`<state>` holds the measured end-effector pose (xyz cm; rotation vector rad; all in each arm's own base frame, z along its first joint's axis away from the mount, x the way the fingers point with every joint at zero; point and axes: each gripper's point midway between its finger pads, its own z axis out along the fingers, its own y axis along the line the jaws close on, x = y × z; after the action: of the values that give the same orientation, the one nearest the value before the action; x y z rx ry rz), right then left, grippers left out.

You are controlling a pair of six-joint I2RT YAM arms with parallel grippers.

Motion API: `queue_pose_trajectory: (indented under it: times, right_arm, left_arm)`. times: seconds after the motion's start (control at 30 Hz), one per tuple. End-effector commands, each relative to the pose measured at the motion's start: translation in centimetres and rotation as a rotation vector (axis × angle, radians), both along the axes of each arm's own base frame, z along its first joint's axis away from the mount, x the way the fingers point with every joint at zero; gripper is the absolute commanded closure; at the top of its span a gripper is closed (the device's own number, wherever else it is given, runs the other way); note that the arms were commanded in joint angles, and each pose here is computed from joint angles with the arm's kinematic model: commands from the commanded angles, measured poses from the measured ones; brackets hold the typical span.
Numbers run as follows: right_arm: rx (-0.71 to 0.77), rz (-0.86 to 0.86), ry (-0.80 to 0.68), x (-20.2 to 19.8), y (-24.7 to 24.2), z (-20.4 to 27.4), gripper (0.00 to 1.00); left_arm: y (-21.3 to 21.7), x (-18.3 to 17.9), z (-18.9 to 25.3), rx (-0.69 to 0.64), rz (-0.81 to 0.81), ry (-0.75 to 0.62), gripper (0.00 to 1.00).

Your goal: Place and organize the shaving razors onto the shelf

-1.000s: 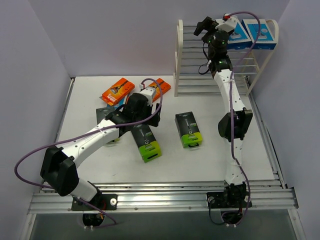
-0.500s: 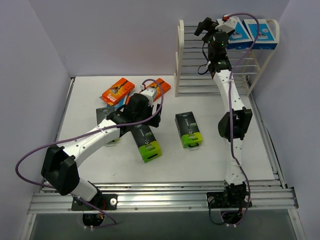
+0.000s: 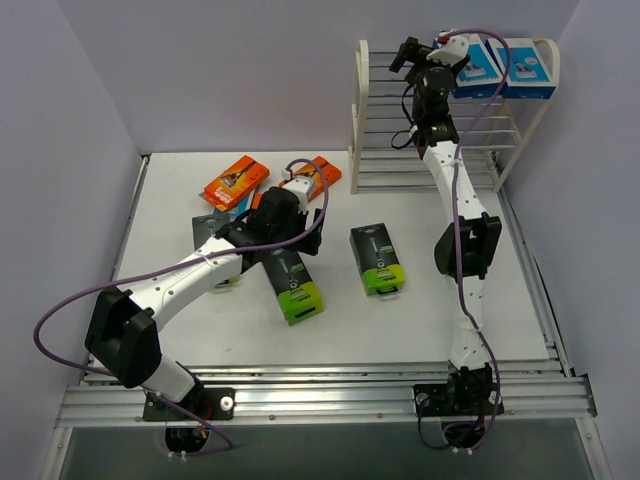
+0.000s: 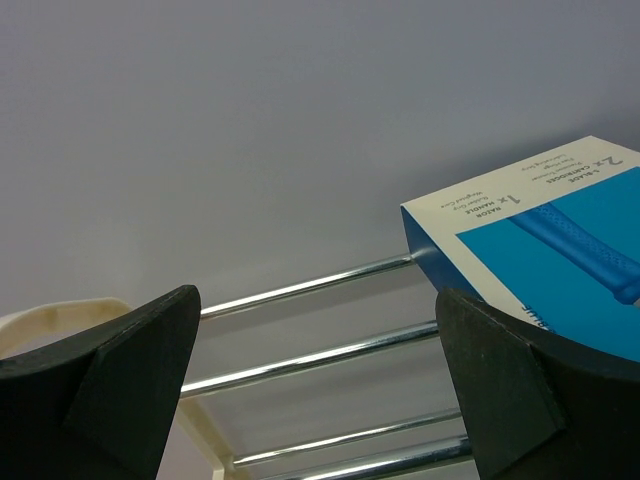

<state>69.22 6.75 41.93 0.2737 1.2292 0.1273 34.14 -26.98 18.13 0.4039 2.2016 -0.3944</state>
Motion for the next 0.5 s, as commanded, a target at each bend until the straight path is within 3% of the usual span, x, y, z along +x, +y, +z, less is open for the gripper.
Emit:
queue_pose_trajectory:
  times: [0.0, 0.47]
  right_arm:
    - [-0.039, -0.05, -0.052, 0.2, -0.7, 0.5, 0.0]
    - [-0.152, -0.13, -0.035, 0.7, -0.3, -1.0, 0.0]
  left_arm:
    - [-1.2, 0.5, 1.9, -0.034, -0.021, -0.031, 0.05]
    - [-1.7, 0.4, 1.2, -0.033, -0.031, -0.009, 0.05]
